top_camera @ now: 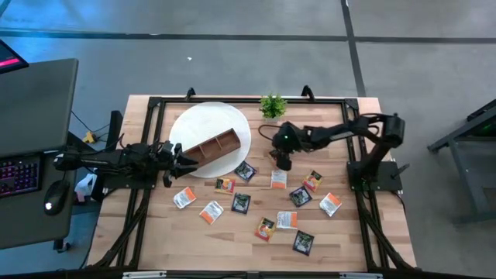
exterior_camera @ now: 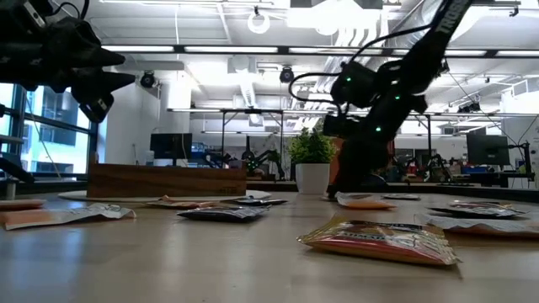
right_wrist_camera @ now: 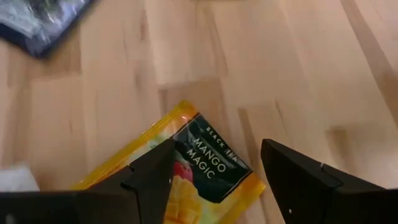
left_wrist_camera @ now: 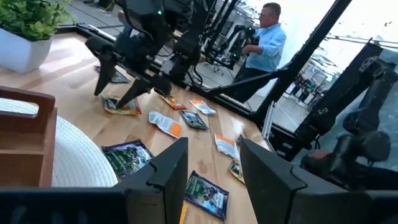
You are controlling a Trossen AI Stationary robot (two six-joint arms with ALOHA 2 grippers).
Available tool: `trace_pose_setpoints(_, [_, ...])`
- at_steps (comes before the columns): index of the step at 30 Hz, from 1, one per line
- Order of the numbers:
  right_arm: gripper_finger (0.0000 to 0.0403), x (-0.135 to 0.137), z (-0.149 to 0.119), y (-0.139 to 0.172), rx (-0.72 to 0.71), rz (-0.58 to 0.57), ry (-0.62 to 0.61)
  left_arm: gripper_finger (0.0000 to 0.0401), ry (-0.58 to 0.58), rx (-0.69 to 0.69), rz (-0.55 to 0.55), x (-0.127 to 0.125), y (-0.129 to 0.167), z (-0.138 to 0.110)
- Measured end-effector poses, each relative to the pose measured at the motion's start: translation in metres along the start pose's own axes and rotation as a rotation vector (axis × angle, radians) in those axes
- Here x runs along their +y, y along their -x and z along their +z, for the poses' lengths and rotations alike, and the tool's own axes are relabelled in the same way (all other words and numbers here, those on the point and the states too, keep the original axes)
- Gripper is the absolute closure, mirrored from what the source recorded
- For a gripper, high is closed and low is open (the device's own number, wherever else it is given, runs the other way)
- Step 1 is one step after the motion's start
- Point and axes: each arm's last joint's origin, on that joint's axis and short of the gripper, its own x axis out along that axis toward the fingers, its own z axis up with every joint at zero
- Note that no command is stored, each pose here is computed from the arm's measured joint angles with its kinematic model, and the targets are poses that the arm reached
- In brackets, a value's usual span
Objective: Pick & Place Tea
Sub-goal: Put the orange tea bag into the right section of the wooden organizer
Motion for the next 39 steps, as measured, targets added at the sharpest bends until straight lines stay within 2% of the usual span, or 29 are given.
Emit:
trace_pose_setpoints(3, [0.0181,0.0,-0.002,-0.007,0.044,0.023,0.018,0.0256,0.035,0.012,0.002,0.0,0.0,-0.001])
trace_pose_setpoints(5, [0.0204,0.0,-0.003,-0.009,0.051,0.038,0.032,0.0256,0.058,0.029,0.002,0.001,0.0,-0.002])
trace_pose_setpoints(8, [0.0261,0.0,-0.003,-0.009,0.057,0.034,0.041,0.0256,0.09,0.053,0.003,0.002,0.0,-0.004])
trace_pose_setpoints(12, [0.036,0.0,-0.003,-0.01,0.054,0.025,0.041,0.0256,0.108,0.065,-0.022,0.001,0.0,-0.005])
trace_pose_setpoints(14, [0.0391,0.0,-0.003,-0.01,0.042,0.02,0.036,0.0256,0.112,0.07,-0.034,0.0,0.0,-0.004])
trace_pose_setpoints(18, [0.0378,0.003,0.005,-0.001,-0.026,0.006,0.042,0.0256,0.113,0.07,-0.035,0.0,0.0,-0.004])
trace_pose_setpoints(21, [0.0387,0.009,0.016,0.015,-0.109,-0.024,0.058,0.0256,0.114,0.06,-0.017,0.001,0.0,-0.004])
trace_pose_setpoints(25, [0.0396,0.019,0.054,0.048,-0.444,-0.194,0.052,0.0256,0.115,0.032,0.029,0.002,0.0,-0.004])
trace_pose_setpoints(27, [0.0392,0.025,0.066,0.057,-0.58,-0.235,0.061,0.0256,0.108,0.015,0.049,0.003,0.0,-0.003])
trace_pose_setpoints(31, [0.04,0.034,0.083,0.068,-0.794,-0.28,0.196,0.0256,0.103,-0.027,0.097,0.004,0.0,-0.001])
trace_pose_setpoints(34, [0.0397,0.037,0.09,0.065,-0.91,-0.332,0.27,0.0256,0.074,-0.07,0.137,0.004,0.0,0.001])
trace_pose_setpoints(36, [0.04,0.038,0.091,0.057,-0.947,-0.318,0.307,0.0256,0.041,-0.117,0.157,0.004,0.001,0.005])
trace_pose_setpoints(39, [0.04,0.039,0.111,0.046,-0.996,-0.297,0.347,0.0256,0.005,-0.194,0.179,0.002,0.001,0.011])
